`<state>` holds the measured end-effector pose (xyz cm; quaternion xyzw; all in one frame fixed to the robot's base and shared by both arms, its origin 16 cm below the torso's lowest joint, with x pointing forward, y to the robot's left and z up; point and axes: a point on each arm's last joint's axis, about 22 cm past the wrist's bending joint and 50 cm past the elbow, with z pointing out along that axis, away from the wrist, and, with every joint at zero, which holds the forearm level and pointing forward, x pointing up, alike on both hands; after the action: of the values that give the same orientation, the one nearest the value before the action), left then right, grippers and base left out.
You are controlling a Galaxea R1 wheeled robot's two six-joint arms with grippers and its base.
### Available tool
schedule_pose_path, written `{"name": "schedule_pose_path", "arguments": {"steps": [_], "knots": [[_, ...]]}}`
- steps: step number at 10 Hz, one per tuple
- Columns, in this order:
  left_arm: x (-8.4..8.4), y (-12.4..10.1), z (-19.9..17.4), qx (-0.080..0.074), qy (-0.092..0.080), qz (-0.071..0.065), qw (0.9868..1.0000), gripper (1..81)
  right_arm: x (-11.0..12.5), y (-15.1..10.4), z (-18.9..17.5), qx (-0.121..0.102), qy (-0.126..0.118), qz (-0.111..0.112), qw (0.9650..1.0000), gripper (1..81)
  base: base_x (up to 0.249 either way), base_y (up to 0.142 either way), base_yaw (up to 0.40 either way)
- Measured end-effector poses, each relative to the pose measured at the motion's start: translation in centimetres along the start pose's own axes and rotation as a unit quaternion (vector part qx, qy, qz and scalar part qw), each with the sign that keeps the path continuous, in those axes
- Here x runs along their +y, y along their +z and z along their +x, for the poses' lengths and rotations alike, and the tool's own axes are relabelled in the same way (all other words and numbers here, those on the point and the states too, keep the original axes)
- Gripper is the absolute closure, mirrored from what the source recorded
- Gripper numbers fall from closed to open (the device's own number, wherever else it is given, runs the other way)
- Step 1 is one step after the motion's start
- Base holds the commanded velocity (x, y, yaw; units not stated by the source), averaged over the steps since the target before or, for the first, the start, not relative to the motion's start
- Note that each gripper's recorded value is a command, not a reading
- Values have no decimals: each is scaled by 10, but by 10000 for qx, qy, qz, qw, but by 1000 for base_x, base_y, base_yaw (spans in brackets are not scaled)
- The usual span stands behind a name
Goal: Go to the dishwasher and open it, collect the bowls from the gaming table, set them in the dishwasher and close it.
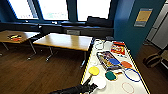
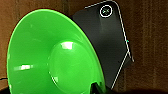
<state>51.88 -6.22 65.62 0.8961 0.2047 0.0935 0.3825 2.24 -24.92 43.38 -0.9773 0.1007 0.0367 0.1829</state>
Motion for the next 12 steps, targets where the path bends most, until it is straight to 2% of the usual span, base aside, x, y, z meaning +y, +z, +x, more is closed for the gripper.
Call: {"name": "schedule_pose_path", "arguments": {"steps": [1, 2, 3, 4, 5, 6, 8, 10, 11, 12], "knots": [[-7, 2, -7, -12, 28, 7, 10000, 10, -1, 0, 0, 1, 0, 5, 10000, 811, 0, 0, 0], [-7, 3, -9, 11, 95, -21, 10000, 10, -1, 1, 0, 0, -1, 10, 10000, 811, 0, 0, 0], [-7, 4, -10, 47, 155, -71, 9998, 811, 0, 0, 0, 3, -1, -5, 10000, 811, 0, 0, 0], [-20, 5, -20, -28, 207, 38, 9998, 811, 0, 0, 0, -3, 1, -3, 10000, 811, 0, 0, 0], [-22, 7, -27, -25, 252, -5, 9997, 811, 0, 0, 1, 4, 10, -10, 10000, 811, 0, 0, 0], [-22, 7, -26, -16, 374, 7, 9993, 811, 2, 0, 3, 15, 7, -28, 10000, 811, 0, 0, 0], [-22, 7, -26, -9, 444, 10, 9990, 811, 4, -1, 2, 3, 10, -44, 10000, 811, 0, 0, 0], [-20, 8, -28, -20, 626, 13, 9980, 811, 4, -1, 2, -12, 7, -33, 10000, 811, 0, 0, 0], [-16, 8, -34, -106, 723, -2, 9973, 811, 3, 0, 4, -2, 5, -30, 10000, 811, 0, 0, 0], [-9, 8, -48, -276, 833, -35, 9961, 811, 3, -1, 4, -4, 7, -31, 10000, 811, 0, 0, 0]]}}
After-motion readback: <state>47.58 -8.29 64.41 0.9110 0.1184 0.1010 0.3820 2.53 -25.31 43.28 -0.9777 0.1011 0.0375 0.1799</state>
